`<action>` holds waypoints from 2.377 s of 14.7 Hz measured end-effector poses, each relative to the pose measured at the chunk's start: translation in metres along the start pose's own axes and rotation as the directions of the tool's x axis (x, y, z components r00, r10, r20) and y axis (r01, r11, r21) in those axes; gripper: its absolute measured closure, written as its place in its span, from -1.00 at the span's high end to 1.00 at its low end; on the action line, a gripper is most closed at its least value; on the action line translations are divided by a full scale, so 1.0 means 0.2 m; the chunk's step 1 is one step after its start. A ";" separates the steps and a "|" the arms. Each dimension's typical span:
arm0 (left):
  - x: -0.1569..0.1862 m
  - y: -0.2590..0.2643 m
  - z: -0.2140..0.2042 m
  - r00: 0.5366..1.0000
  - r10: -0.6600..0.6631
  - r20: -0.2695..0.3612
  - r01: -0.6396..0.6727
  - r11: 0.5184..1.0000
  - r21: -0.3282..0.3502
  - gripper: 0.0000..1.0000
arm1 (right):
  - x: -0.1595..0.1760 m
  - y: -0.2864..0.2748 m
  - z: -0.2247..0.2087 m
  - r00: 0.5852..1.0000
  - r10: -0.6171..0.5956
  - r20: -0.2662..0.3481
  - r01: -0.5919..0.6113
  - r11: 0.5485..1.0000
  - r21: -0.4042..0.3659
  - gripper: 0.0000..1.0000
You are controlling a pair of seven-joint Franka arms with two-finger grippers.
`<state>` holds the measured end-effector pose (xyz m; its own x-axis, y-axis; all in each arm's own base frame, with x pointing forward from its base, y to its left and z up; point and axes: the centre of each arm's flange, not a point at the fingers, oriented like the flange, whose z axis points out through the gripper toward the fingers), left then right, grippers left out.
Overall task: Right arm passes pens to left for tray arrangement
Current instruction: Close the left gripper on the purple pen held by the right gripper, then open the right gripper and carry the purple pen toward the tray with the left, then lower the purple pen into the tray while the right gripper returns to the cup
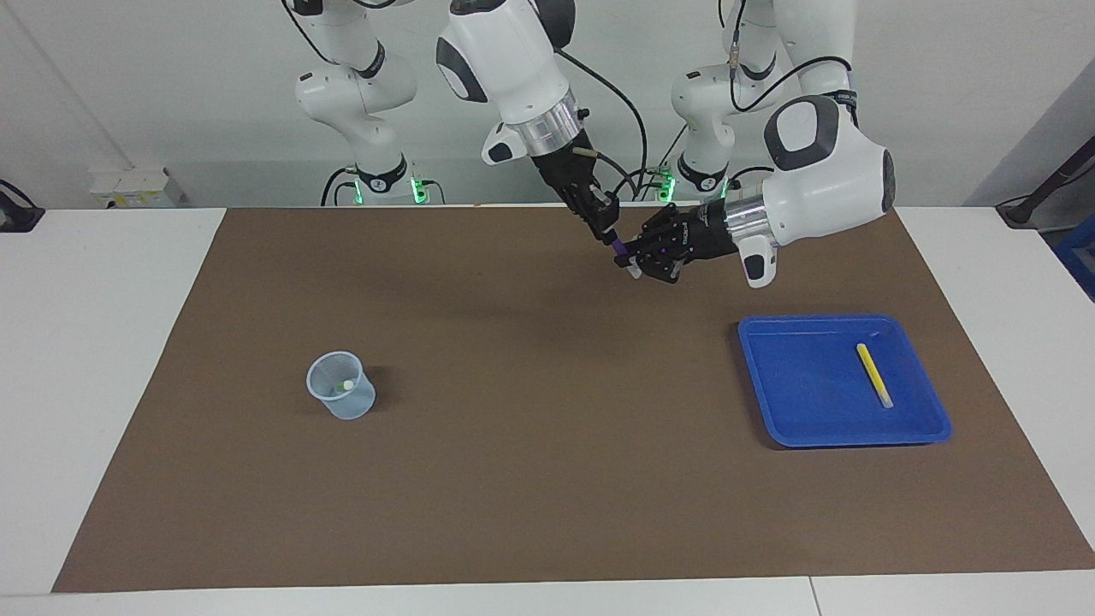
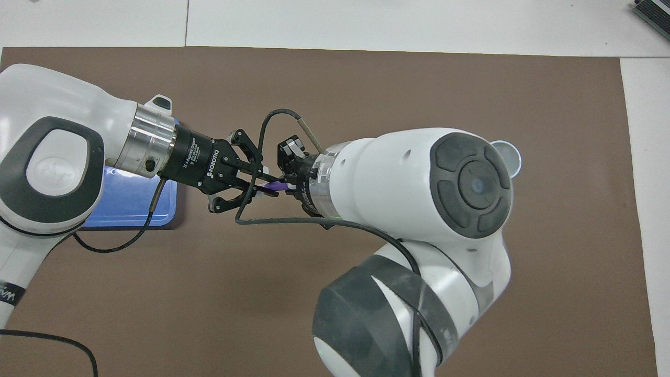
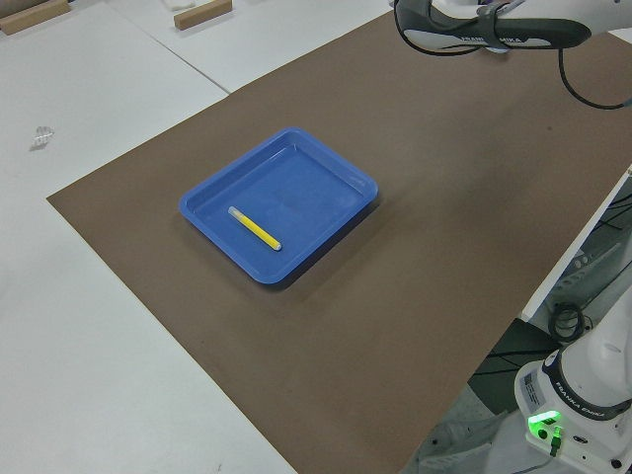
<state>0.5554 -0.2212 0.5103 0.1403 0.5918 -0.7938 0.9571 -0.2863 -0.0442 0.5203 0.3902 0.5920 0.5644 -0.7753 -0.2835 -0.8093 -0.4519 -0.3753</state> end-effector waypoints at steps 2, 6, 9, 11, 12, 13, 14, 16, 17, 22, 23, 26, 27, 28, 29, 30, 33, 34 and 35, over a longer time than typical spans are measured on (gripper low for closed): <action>0.00 0.00 0.00 1.000 0.000 0.000 0.000 1.000 0.001 -0.66 | 0.00 0.00 0.00 1.000 -0.004 0.000 0.004 1.000 0.000 -0.64; 0.04 0.00 -0.06 1.000 -0.014 -0.002 0.014 1.000 -0.015 -0.66 | 0.00 0.00 0.00 1.000 -0.008 0.000 0.008 1.000 -0.002 -0.15; 0.09 0.00 -0.10 0.999 0.008 -0.045 -0.009 1.000 -0.019 -0.66 | 0.01 0.01 0.01 0.999 -0.037 0.000 0.037 0.999 -0.024 0.50; 0.12 0.00 -0.11 0.995 0.040 -0.091 -0.041 0.999 -0.006 -0.66 | 0.03 0.02 0.00 0.997 -0.073 -0.002 0.073 0.996 -0.041 0.89; 0.13 -0.01 -0.11 0.991 0.066 -0.119 -0.066 0.998 0.005 -0.66 | 0.04 0.02 -0.01 0.996 -0.088 -0.004 0.088 0.995 -0.046 1.00; 0.15 -0.01 -0.11 0.984 0.095 -0.148 -0.093 0.995 0.018 -0.66 | 0.06 0.03 -0.02 0.995 -0.100 -0.006 0.099 0.994 -0.053 1.00; 0.16 -0.02 -0.12 0.976 0.130 -0.173 -0.126 0.991 0.036 -0.66 | 0.09 0.03 -0.03 0.994 -0.112 -0.009 0.111 0.992 -0.061 1.00; 0.19 -0.03 -0.12 0.958 0.209 -0.195 -0.198 0.977 0.076 -0.66 | 0.17 0.04 -0.05 0.989 -0.145 -0.011 0.144 0.986 -0.088 1.00; 0.21 -0.04 -0.12 0.945 0.253 -0.209 -0.236 0.966 0.104 -0.66 | 0.21 0.05 -0.06 0.986 -0.166 -0.010 0.164 0.981 -0.101 1.00; 0.35 -0.10 -0.13 0.799 0.525 -0.293 -0.438 0.842 0.314 -0.66 | 0.51 0.09 -0.13 0.959 -0.284 0.000 0.281 0.947 -0.155 1.00; 0.40 -0.11 -0.15 0.762 0.575 -0.297 -0.471 0.807 0.356 -0.66 | 0.56 0.10 -0.14 0.953 -0.304 -0.001 0.300 0.941 -0.157 1.00; 0.56 -0.17 -0.31 0.618 0.743 -0.258 -0.598 0.657 0.459 -0.66 | 0.73 0.13 -0.17 0.930 -0.369 0.002 0.364 0.917 -0.165 1.00; 0.62 -0.18 -0.38 0.566 0.787 -0.246 -0.627 0.604 0.492 -0.66 | 0.79 0.16 -0.17 0.913 -0.408 0.009 0.403 0.899 -0.174 1.00; 0.67 -0.19 -0.44 0.514 0.824 -0.238 -0.644 0.554 0.528 -0.66 | 0.85 0.19 -0.16 0.890 -0.456 0.019 0.452 0.873 -0.184 1.00; 0.70 -0.20 -0.48 0.466 0.853 -0.235 -0.651 0.510 0.562 -0.66 | 0.92 0.23 -0.17 0.860 -0.510 0.033 0.506 0.841 -0.194 1.00; 0.73 -0.20 -0.52 0.426 0.873 -0.238 -0.650 0.478 0.591 -0.66 | 0.99 0.28 -0.17 0.827 -0.560 0.047 0.557 0.806 -0.202 1.00; 0.86 -0.20 -0.57 0.346 0.902 -0.257 -0.646 0.428 0.632 -0.66 | 1.17 0.39 -0.20 0.734 -0.675 0.081 0.674 0.708 -0.211 1.00; 0.93 -0.22 -0.59 0.325 0.910 -0.256 -0.649 0.412 0.640 -0.66 | 1.19 0.40 -0.20 0.701 -0.707 0.092 0.708 0.674 -0.211 1.00; 1.01 -0.23 -0.63 0.292 0.923 -0.250 -0.647 0.383 0.659 -0.66 | 1.21 0.41 -0.20 0.657 -0.747 0.102 0.747 0.627 -0.223 1.00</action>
<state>0.5706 0.0060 0.4291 0.9879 0.0967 -0.1210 0.1087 -0.9894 0.0966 0.5841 0.1472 0.5280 0.9919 -0.1270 0.0044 -0.1219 -0.9606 -0.2498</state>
